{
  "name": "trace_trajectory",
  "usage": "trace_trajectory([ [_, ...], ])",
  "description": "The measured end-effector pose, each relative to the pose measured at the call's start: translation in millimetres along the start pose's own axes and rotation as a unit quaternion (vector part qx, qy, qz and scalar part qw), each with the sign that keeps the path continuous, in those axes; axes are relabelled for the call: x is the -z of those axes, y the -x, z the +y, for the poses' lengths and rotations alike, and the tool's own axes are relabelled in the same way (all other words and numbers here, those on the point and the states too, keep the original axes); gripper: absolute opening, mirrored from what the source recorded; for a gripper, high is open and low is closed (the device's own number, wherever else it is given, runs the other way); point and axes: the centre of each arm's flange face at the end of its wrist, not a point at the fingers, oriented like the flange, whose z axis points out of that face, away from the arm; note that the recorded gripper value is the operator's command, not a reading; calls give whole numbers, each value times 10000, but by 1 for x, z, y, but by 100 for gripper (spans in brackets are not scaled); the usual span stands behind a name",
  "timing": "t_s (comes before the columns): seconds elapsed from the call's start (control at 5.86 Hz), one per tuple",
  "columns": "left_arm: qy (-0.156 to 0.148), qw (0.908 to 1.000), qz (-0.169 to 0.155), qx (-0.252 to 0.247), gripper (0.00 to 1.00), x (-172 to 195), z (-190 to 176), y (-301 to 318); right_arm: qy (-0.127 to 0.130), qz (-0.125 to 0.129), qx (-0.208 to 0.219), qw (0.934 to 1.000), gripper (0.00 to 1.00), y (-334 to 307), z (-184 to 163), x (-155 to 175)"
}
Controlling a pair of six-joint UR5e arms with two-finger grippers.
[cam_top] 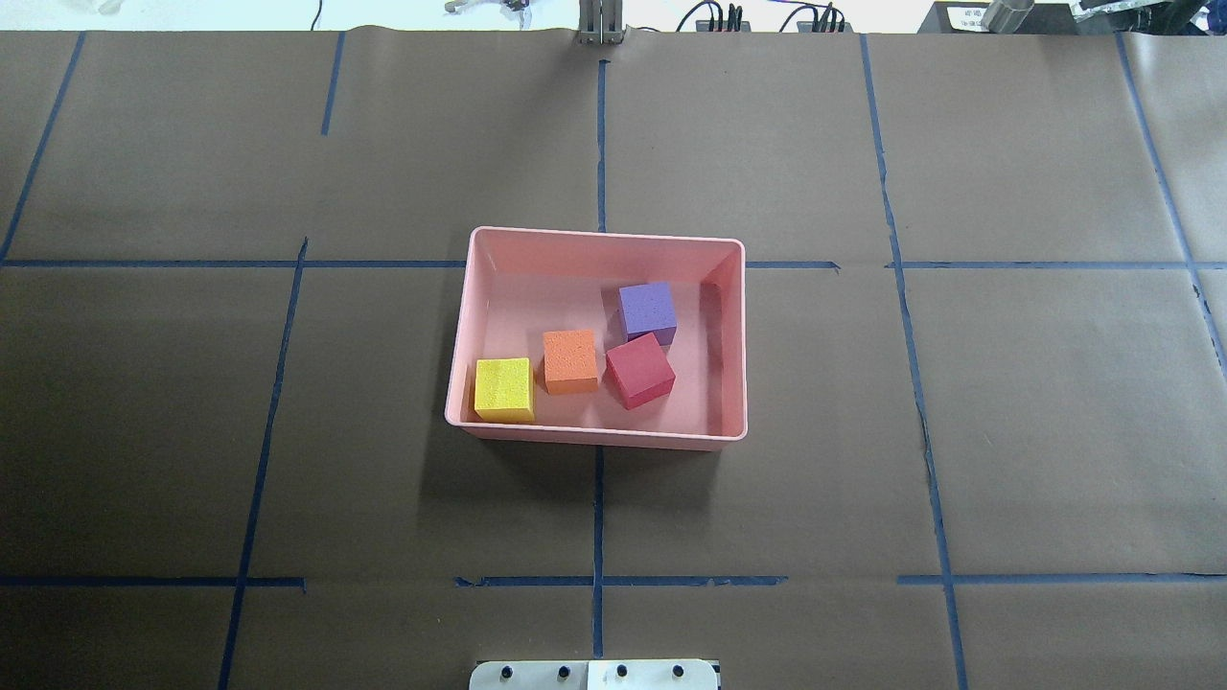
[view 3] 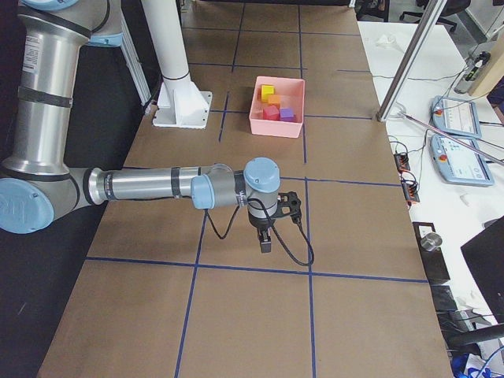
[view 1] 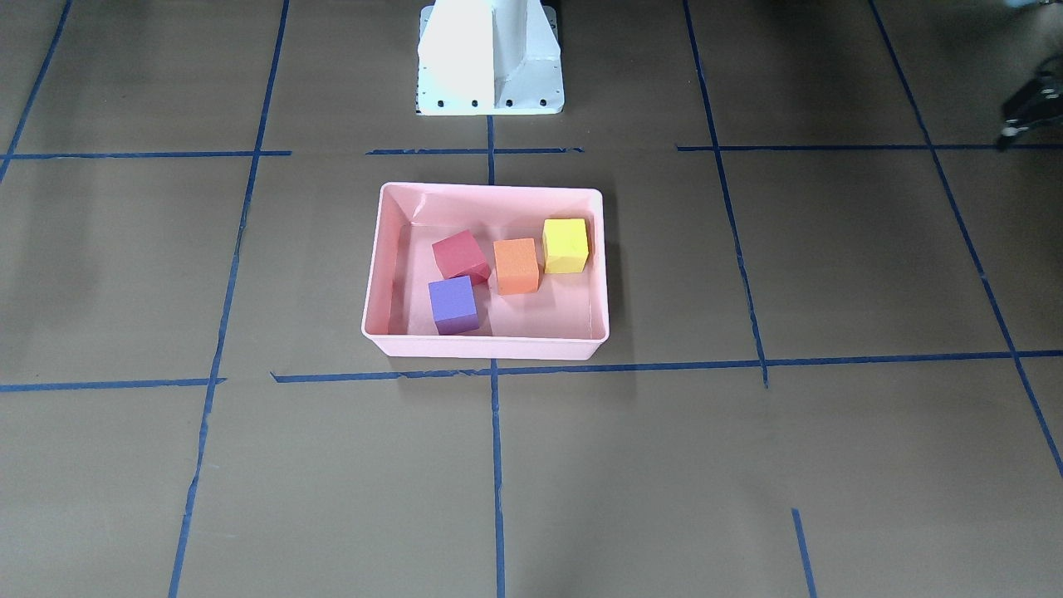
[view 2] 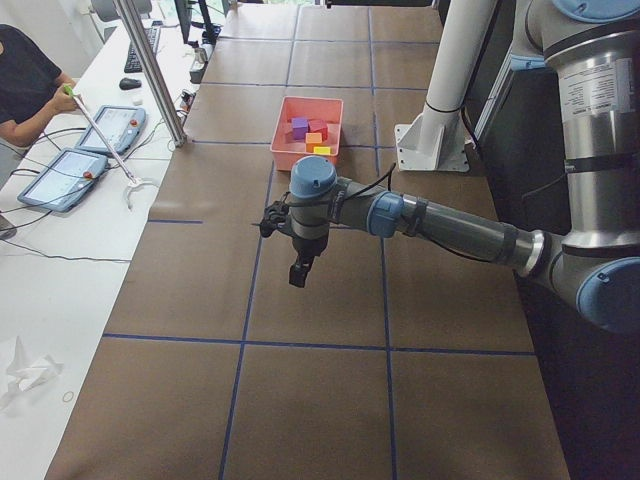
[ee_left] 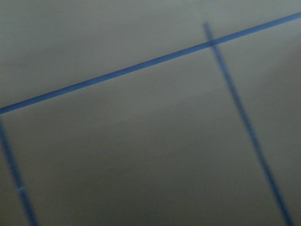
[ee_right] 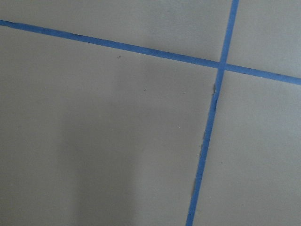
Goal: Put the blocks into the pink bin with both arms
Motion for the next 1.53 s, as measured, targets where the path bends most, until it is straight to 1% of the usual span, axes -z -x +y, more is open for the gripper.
trace_trajectory([
  [0.17, 238, 9995, 30, 221, 100, 2, 11, 34, 104, 0, -119, 9999, 100, -12, 5, 2],
  [0.34, 461, 9966, 104, 670, 100, -2, 13, 49, 198, 1, -162, 9997, 100, -16, 7, 3],
  [0.51, 635, 9915, 161, 1126, 100, -7, 14, 55, 245, -2, -183, 9995, 100, -17, 7, 2],
  [0.68, 731, 9881, 193, 1341, 100, -13, 16, 60, 243, -9, -180, 9995, 100, -16, 8, 4],
  [0.85, 726, 9876, 191, 1378, 100, -21, 15, 67, 215, -9, -135, 9997, 100, -12, 7, 6],
  [1.36, 514, 9912, 137, 1214, 100, -59, 16, 103, 178, -135, -19, 9997, 100, 3, 2, 9],
  [1.53, 433, 9923, 125, 1155, 100, -58, 14, 104, 202, -159, -40, 9997, 100, 4, 2, 7],
])
